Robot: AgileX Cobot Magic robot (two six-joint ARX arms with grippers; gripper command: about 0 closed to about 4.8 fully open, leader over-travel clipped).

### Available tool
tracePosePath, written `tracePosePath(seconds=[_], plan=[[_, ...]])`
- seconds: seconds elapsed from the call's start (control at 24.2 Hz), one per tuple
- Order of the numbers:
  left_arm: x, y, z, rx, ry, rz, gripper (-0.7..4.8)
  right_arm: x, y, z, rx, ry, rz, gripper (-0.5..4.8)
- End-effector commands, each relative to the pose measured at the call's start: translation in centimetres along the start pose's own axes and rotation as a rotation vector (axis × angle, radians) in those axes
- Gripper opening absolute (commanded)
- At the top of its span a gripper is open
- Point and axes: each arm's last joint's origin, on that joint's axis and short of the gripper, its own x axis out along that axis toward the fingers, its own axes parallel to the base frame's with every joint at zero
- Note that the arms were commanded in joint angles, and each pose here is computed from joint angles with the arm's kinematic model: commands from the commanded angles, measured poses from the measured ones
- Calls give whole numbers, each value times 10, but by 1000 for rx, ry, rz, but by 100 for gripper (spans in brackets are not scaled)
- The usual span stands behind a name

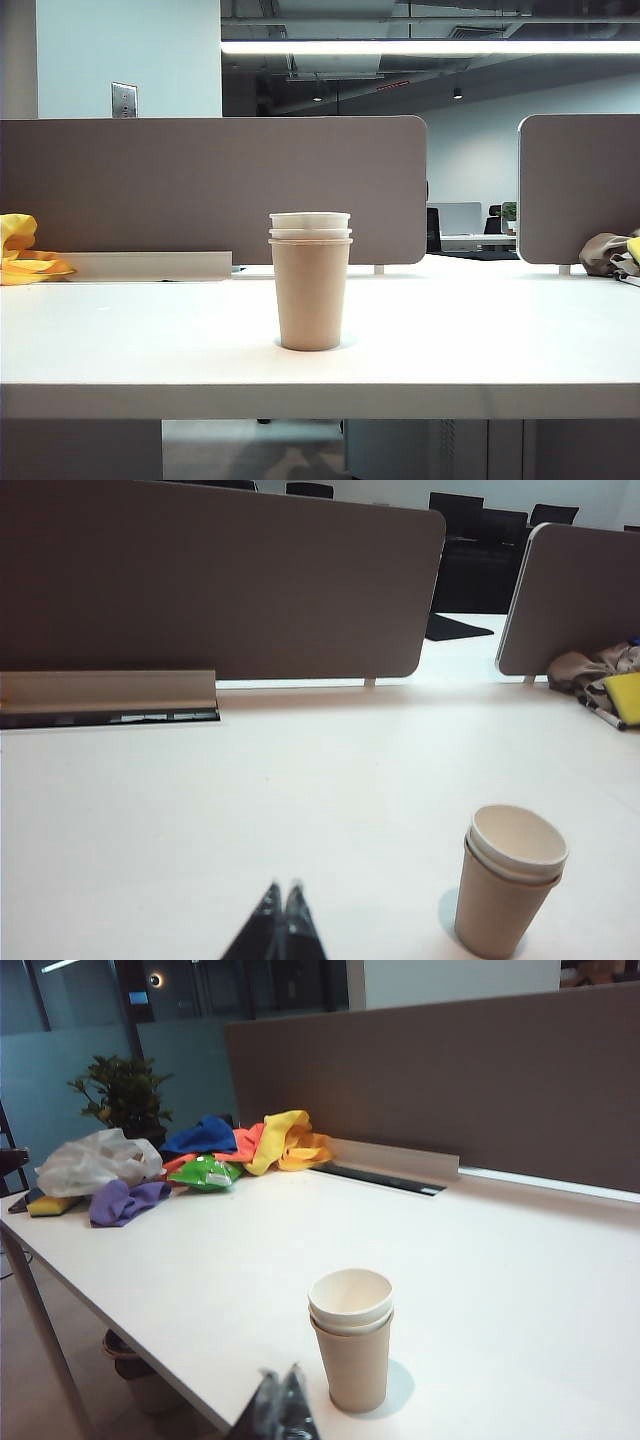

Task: Pick up all the paper cups on the table one by one and stack them together.

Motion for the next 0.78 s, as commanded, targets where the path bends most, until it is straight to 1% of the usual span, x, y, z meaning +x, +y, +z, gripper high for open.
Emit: tracePosePath(seconds=[0.04, 0.21, 0.54, 0.78], plan=[[4, 0, -7, 3, 3, -12, -6, 4, -2, -6, -2, -9, 3, -1], [10, -1, -22, 7, 51, -21, -6, 12, -6, -26, 9, 27, 0, 0], [16, 0, -40, 10, 87, -19, -6, 17, -9, -47, 27, 84, 0, 0], [20, 0, -49, 10, 99, -19, -6, 21, -11, -56, 21, 67, 1, 0]])
